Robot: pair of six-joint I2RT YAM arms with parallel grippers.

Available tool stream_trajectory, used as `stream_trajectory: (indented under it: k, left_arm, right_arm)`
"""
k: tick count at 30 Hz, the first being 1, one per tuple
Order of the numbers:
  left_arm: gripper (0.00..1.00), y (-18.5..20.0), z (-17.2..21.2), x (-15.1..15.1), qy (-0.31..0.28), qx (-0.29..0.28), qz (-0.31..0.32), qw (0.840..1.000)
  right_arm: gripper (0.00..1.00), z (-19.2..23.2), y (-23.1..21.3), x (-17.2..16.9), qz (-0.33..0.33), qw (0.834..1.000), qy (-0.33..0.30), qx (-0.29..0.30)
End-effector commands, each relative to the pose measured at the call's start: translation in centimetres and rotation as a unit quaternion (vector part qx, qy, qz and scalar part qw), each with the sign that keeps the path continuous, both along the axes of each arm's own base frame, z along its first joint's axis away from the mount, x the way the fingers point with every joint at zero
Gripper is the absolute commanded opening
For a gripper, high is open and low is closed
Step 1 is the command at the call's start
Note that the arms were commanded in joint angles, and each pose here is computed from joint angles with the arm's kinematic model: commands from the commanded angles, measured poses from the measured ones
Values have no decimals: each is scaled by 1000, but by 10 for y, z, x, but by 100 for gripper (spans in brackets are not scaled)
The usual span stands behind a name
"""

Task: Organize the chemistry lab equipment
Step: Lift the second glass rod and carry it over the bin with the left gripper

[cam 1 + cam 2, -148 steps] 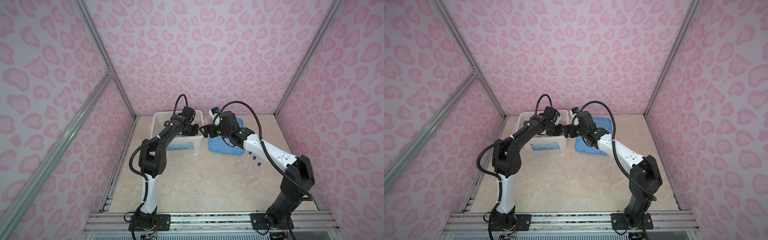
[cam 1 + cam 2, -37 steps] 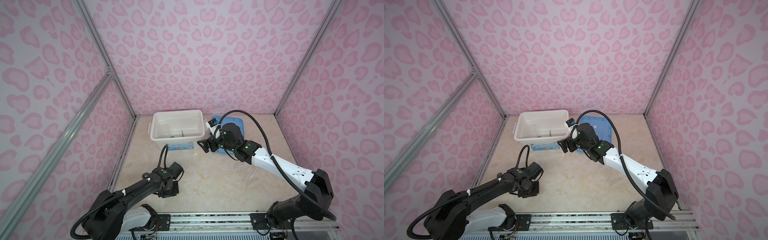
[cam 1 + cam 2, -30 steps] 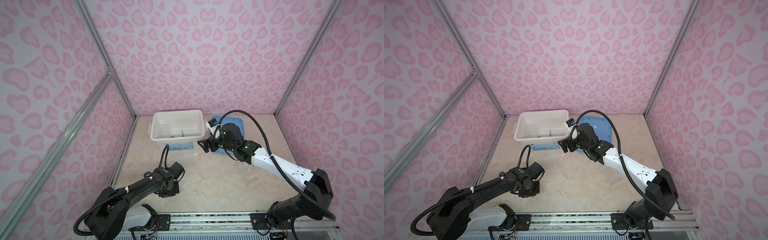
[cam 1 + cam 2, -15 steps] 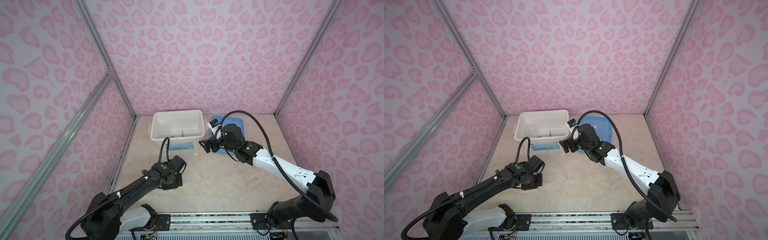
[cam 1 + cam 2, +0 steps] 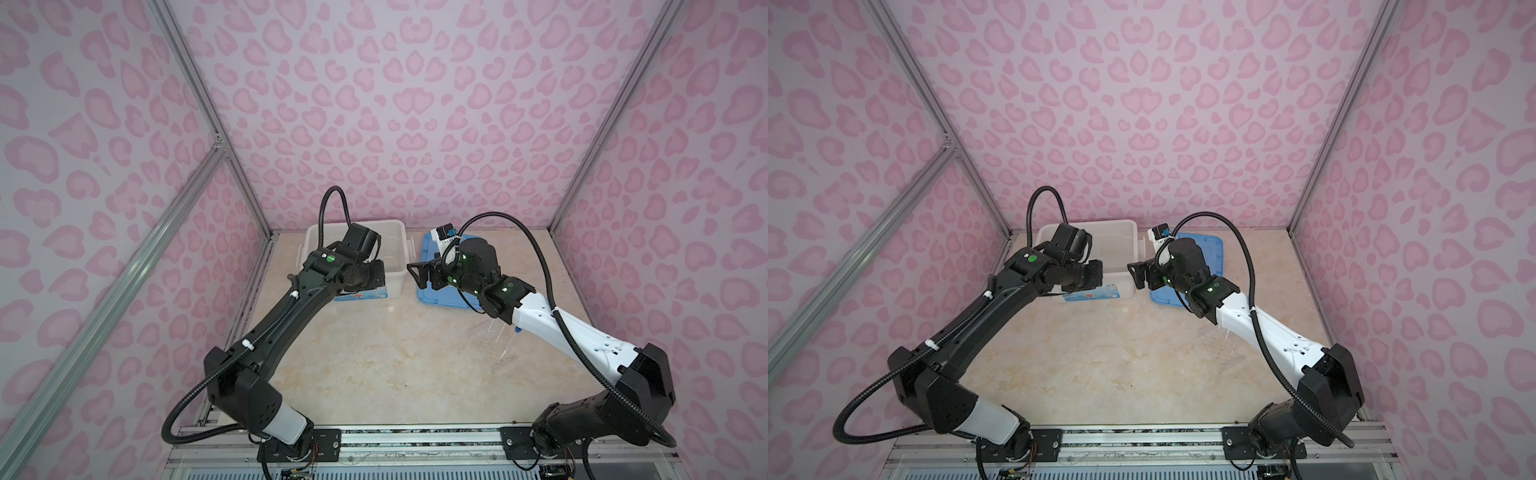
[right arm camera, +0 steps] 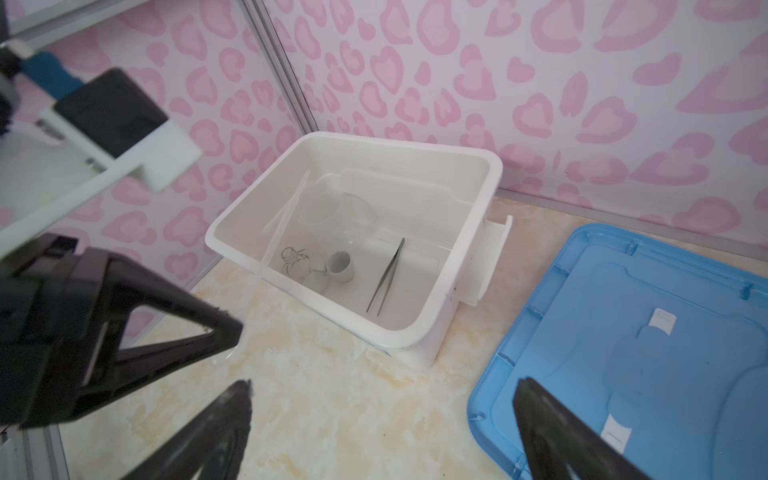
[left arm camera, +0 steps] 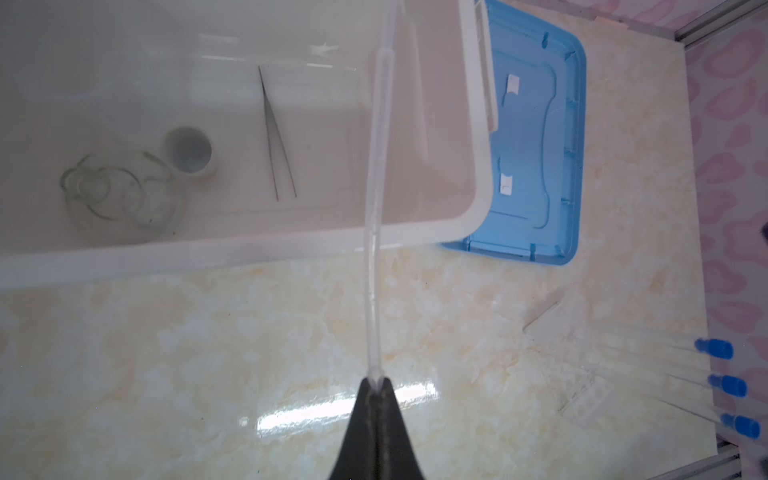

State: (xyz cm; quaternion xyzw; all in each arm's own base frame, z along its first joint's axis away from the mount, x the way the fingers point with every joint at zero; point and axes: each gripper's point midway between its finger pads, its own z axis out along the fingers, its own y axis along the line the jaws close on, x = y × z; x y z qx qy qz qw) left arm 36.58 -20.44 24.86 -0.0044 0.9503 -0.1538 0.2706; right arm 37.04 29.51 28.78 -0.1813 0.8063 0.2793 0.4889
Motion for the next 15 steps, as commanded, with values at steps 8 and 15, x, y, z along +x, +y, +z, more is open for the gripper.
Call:
stream_trajectory:
  k: [8,15]
  left_arm:
    - [4,-34,-54,99,46,-3,-45,998]
    - [5,-35,-122,128,90,18,-36,995]
  right_arm:
    - [98,-5,3,39,-12,999,15,31]
    - [98,-24,4,41,-4,999,31,17]
